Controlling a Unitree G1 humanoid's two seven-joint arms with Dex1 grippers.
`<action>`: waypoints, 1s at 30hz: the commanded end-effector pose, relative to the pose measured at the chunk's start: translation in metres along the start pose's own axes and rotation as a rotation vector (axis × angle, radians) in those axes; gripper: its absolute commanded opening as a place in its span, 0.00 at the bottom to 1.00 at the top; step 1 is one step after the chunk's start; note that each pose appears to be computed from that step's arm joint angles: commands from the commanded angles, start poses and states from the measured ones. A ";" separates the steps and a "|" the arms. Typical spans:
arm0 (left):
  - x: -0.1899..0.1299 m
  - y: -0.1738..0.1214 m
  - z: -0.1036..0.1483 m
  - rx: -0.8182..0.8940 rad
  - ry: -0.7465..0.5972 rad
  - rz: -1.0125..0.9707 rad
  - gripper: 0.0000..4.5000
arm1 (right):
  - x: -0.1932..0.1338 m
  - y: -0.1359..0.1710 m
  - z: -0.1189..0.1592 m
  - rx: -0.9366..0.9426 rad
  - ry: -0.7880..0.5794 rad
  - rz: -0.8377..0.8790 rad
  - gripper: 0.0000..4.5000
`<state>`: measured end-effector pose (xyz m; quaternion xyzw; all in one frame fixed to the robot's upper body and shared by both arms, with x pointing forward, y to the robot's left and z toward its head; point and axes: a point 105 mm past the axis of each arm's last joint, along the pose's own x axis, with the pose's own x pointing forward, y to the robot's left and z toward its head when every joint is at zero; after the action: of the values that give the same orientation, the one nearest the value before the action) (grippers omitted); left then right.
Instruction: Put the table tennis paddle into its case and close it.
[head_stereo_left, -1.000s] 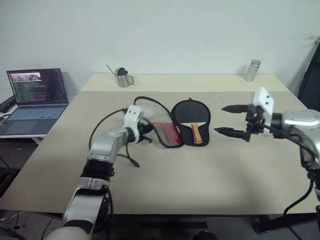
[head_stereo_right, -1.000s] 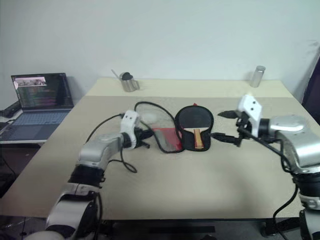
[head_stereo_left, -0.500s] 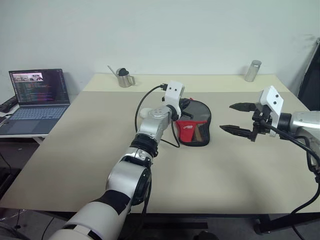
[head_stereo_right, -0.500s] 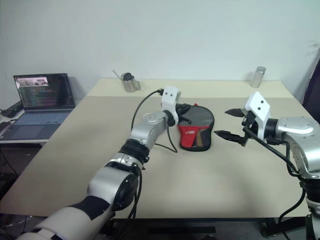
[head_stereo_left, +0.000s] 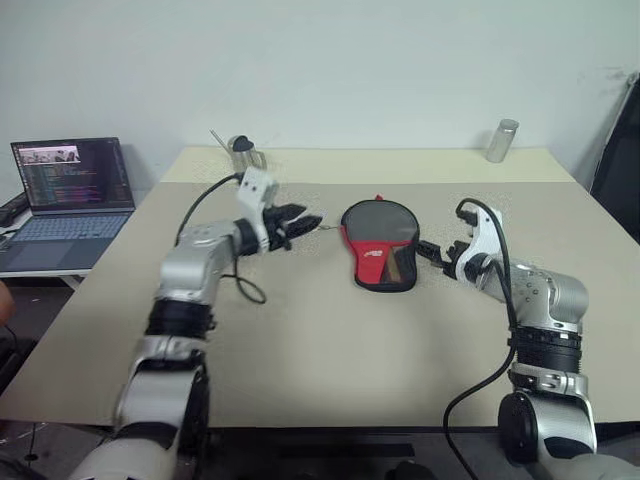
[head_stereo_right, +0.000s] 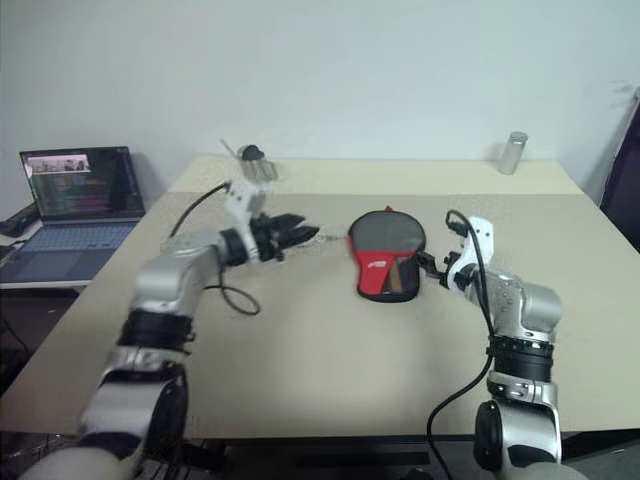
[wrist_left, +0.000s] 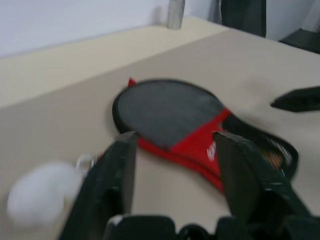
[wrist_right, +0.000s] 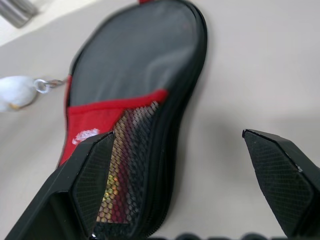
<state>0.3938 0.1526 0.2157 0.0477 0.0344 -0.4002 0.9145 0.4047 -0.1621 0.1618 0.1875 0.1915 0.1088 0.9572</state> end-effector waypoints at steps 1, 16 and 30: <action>-0.036 -0.003 0.008 0.024 -0.003 -0.024 0.91 | -0.004 0.009 0.010 0.060 -0.021 0.053 1.00; -0.070 -0.034 -0.033 0.071 0.145 -0.088 1.00 | 0.019 0.027 -0.024 0.434 0.083 0.105 1.00; -0.073 -0.031 -0.033 0.115 0.154 -0.031 1.00 | 0.023 0.064 -0.038 0.491 0.121 0.224 1.00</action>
<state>0.3227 0.1873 0.1753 0.1070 0.1042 -0.4154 0.8973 0.4001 -0.0866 0.1339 0.4292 0.2692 0.1624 0.8468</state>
